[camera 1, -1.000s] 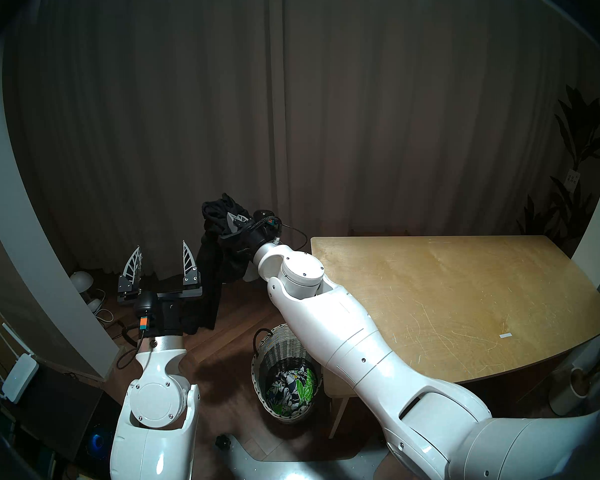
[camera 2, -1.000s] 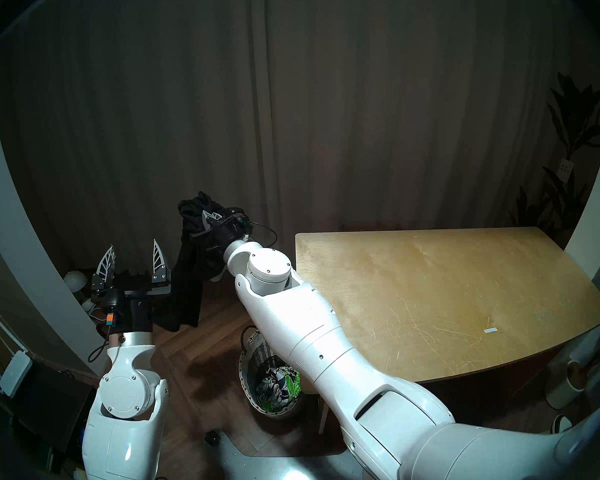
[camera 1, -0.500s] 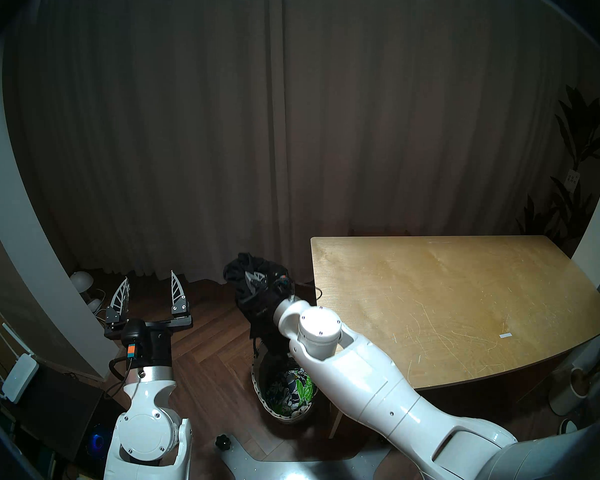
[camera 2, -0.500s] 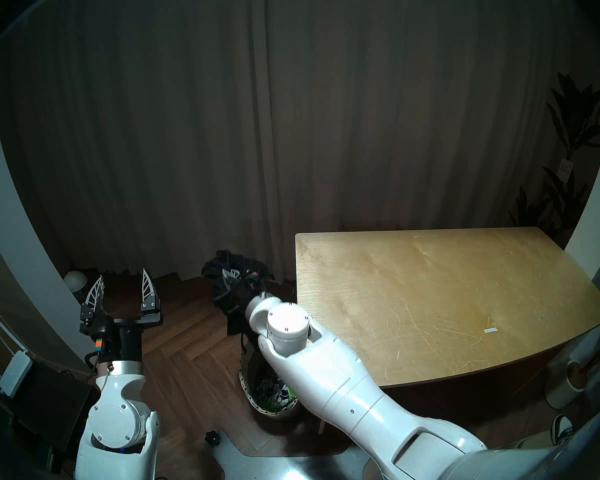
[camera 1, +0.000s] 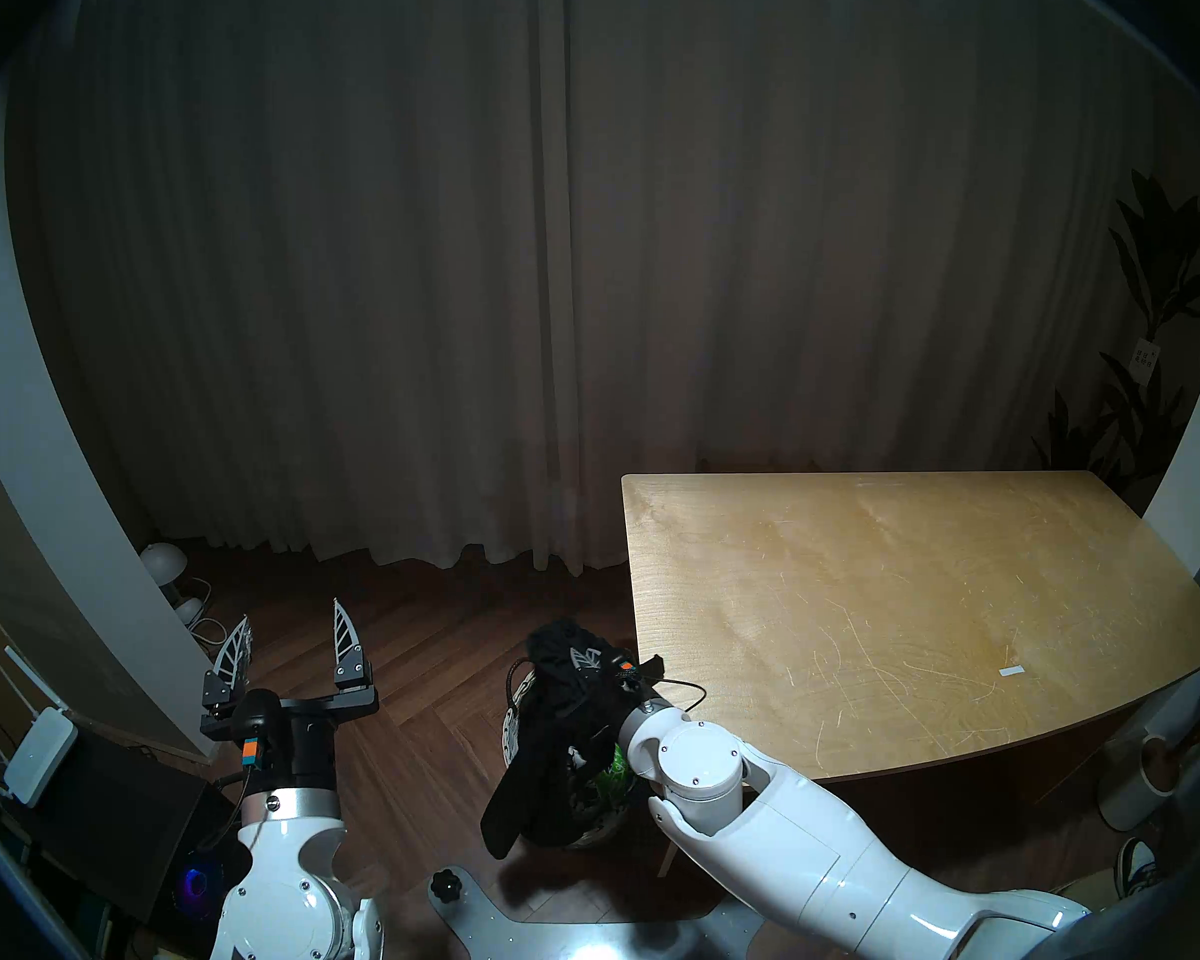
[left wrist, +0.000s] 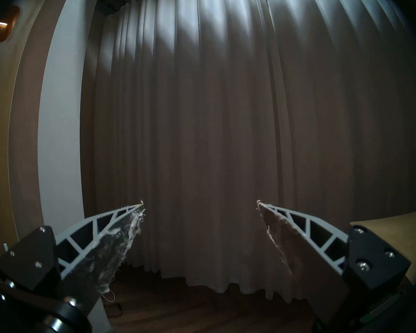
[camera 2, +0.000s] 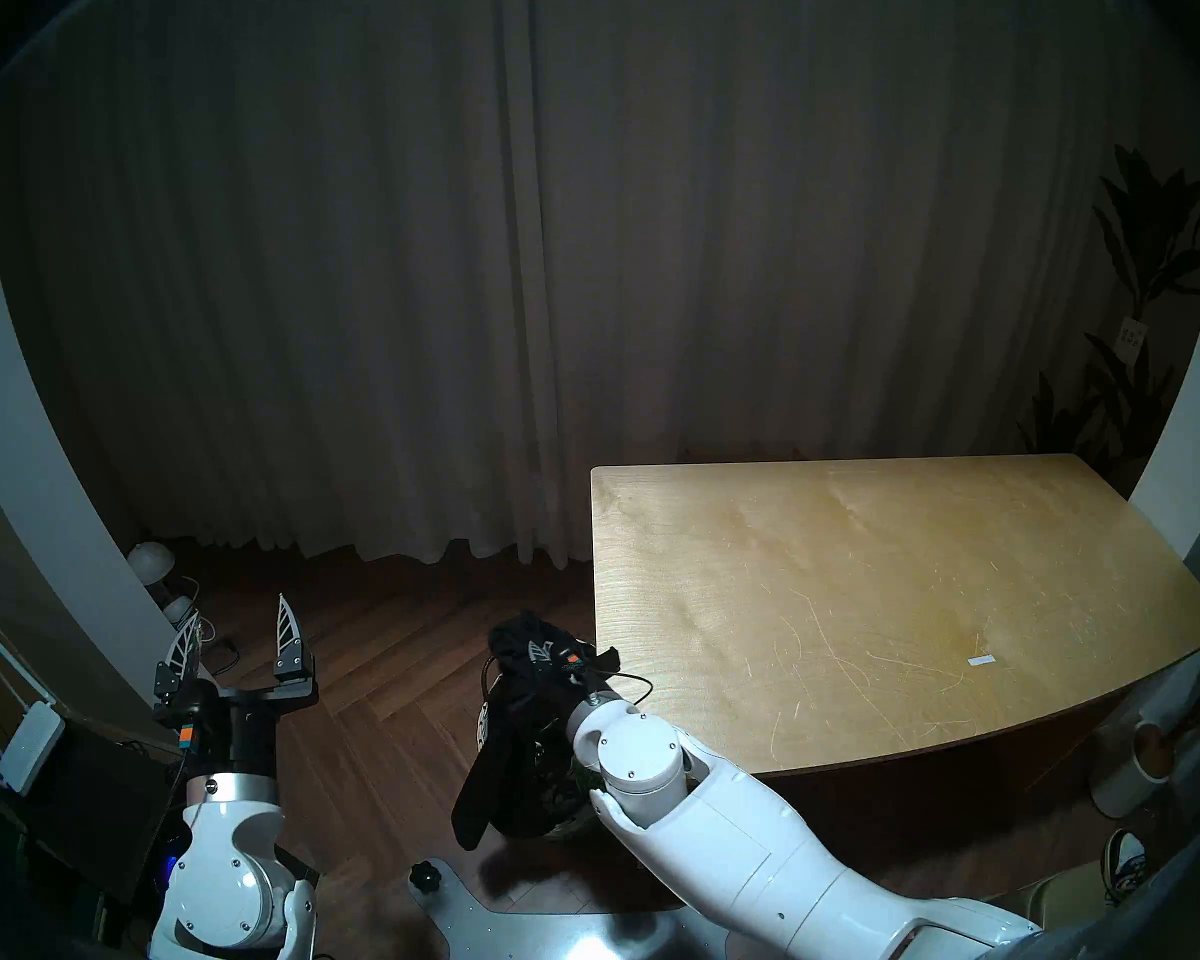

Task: Toss clothes into the laundry hamper

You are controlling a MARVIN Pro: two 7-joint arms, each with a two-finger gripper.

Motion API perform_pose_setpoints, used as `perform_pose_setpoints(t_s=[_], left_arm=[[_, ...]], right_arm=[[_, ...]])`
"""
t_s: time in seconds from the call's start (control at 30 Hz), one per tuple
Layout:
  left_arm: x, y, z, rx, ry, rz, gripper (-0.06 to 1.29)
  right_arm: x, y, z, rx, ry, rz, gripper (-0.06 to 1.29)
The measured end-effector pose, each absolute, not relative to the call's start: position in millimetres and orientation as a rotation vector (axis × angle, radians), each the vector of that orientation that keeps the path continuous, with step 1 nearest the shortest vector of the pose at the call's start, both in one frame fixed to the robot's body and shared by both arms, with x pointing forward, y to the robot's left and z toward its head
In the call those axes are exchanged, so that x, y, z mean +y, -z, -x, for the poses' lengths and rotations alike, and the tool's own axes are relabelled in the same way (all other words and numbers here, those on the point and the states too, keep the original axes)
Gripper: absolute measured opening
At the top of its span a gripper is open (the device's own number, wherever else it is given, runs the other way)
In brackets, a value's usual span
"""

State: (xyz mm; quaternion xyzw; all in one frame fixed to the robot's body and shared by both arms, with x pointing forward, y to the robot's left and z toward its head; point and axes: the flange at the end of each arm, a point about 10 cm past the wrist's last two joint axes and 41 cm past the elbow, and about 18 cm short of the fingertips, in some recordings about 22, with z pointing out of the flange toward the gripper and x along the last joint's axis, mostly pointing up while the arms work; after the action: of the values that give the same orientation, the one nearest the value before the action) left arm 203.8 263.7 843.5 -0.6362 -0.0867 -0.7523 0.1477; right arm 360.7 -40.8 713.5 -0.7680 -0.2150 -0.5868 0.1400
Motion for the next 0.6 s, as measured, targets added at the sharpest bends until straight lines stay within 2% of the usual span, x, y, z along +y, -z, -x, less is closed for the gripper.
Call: perform_pose_setpoints(t_s=[0.23,0.6], left_arm=[[263,-847,-196,-0.228,2.136,1.915,1.22],[271,-848,-188,-0.217,2.114,1.953,1.22]], right_arm=[[-50,-719,-362,-0.616,1.848,2.210,-0.03],[-25,-726,-368,-0.688,1.924,2.180,-0.03]])
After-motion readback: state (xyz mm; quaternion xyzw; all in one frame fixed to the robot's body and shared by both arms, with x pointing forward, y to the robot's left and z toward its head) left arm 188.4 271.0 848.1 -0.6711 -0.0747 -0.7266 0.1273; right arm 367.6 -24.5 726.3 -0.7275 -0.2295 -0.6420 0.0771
